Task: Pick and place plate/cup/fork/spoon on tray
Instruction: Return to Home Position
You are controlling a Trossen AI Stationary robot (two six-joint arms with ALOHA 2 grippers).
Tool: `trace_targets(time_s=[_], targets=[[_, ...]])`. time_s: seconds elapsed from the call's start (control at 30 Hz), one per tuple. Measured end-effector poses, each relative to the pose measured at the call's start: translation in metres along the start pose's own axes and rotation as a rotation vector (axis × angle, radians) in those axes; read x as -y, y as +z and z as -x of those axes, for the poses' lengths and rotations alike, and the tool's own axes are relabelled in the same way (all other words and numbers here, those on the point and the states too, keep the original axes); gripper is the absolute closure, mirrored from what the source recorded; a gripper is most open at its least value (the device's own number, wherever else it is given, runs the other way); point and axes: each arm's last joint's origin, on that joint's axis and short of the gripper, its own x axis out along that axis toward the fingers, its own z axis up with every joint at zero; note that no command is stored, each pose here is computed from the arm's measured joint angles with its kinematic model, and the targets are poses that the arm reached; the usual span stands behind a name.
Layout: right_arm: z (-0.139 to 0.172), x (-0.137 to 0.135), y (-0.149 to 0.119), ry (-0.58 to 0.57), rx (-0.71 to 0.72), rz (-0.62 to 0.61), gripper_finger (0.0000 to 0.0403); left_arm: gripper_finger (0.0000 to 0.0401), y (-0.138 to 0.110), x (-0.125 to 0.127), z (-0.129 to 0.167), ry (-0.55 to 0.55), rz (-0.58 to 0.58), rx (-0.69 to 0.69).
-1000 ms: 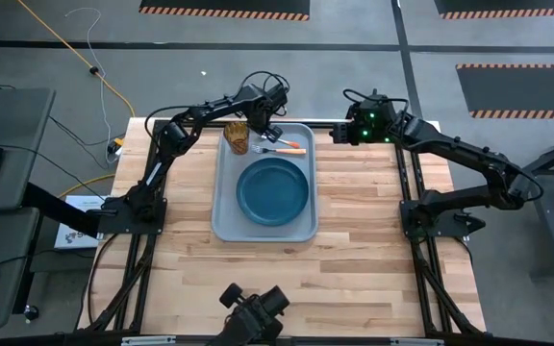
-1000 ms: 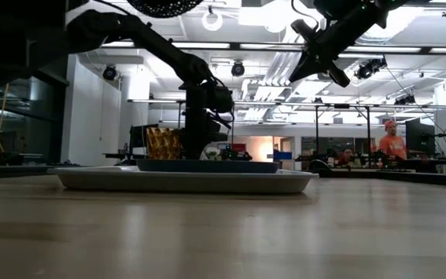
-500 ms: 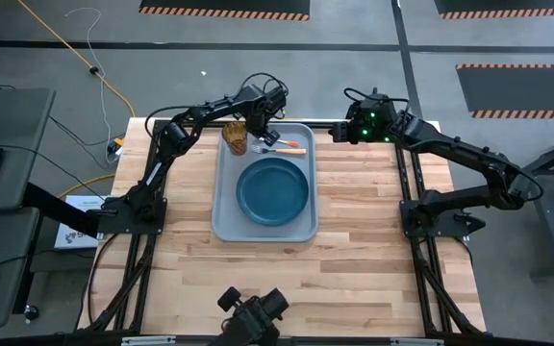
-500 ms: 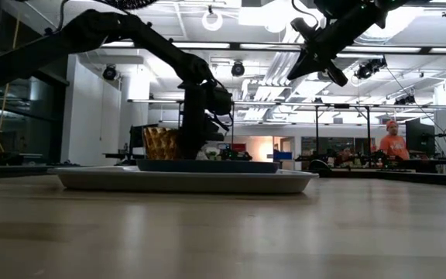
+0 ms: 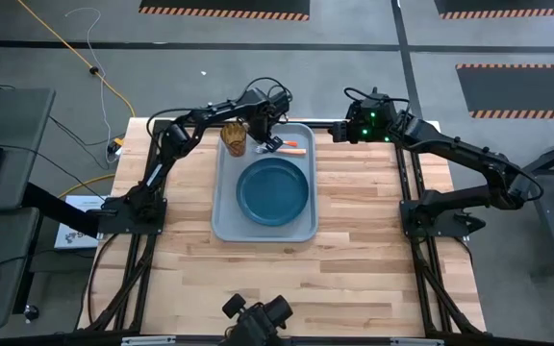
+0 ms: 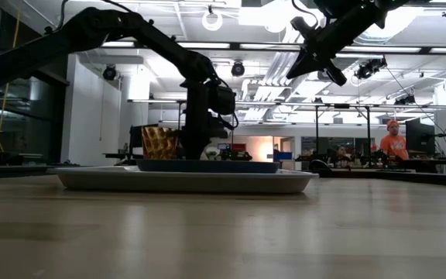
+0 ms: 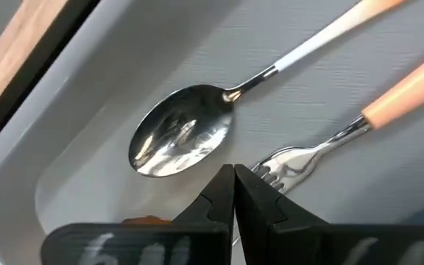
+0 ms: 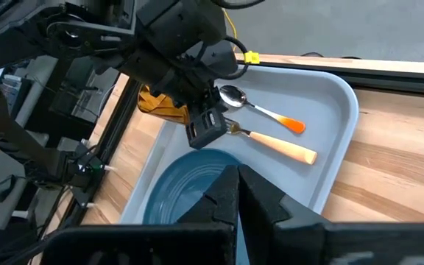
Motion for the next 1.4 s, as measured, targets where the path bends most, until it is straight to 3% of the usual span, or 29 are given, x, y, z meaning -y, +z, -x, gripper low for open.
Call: trace_targets(time_s=[0.23,0.43,0.8,1.17,1.4], targets=[[0.000,0.000,0.000,0.002,0.002,0.000,0.0403,0.0401,0.014,-0.005,0.016,0.066,0.032,0.136],[0.000,0.000,0.000,0.003,0.003,-0.011,0.0403,0.0401,0.024,-0.013,0.015,0.089,0.128,0.234],[0.000,-0.003,0.004,0.034,0.037,-0.012,0.0403,0.0401,0.022,-0.030,0.009,0.040,0.293,0.181],[0.000,-0.004,0.005,0.044,0.047,-0.013,0.0403,0.0401,0.010,-0.030,-0.020,0.038,0.331,0.087],[0.000,-0.005,0.005,0.048,0.052,-0.011,0.0403,0.0401,0.011,-0.027,-0.020,0.032,0.334,0.103]])
